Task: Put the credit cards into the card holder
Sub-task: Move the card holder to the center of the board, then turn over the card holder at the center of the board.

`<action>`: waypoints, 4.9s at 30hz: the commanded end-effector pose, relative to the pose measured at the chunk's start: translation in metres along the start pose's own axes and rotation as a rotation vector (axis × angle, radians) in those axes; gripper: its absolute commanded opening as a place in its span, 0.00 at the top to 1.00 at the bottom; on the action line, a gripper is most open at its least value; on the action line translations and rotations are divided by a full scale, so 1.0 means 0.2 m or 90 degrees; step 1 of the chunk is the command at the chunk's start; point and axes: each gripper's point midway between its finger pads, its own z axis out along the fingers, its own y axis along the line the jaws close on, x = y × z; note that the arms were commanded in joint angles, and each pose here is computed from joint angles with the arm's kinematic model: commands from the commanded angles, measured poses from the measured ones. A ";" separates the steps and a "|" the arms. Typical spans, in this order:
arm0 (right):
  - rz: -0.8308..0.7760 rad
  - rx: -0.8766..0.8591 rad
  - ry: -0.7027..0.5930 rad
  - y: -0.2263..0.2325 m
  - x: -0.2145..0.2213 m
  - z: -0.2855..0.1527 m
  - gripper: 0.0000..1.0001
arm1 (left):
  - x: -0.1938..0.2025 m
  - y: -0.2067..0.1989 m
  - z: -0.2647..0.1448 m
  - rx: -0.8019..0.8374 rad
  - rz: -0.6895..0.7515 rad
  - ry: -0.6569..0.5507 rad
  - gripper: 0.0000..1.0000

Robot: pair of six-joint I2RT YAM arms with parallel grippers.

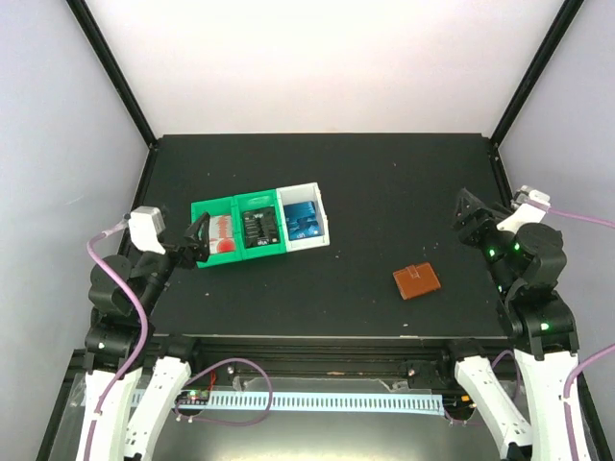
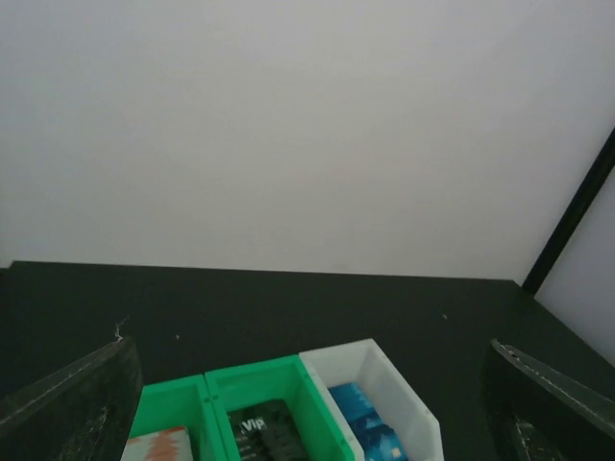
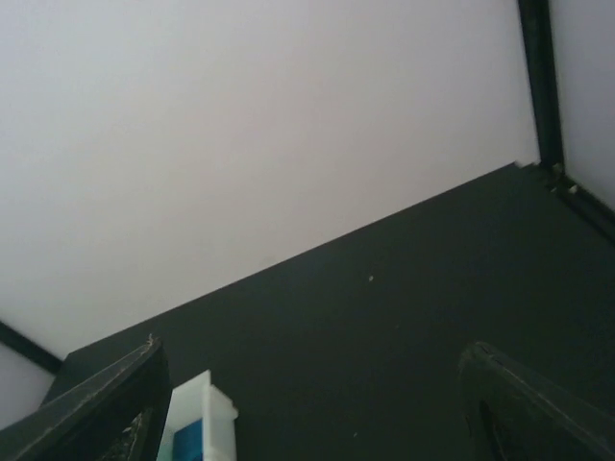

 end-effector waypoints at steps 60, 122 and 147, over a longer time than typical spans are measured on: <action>0.030 0.158 0.725 -0.31 1.96 0.43 0.60 | 0.45 -0.32 0.09 0.312 -0.162 0.191 0.01; 0.121 -0.183 0.798 0.33 2.21 0.26 0.64 | 1.88 -0.65 0.36 0.157 -0.275 0.789 0.93; -0.019 0.024 0.605 0.01 1.83 0.17 0.31 | 1.55 -0.08 -0.02 -0.314 0.271 0.822 0.98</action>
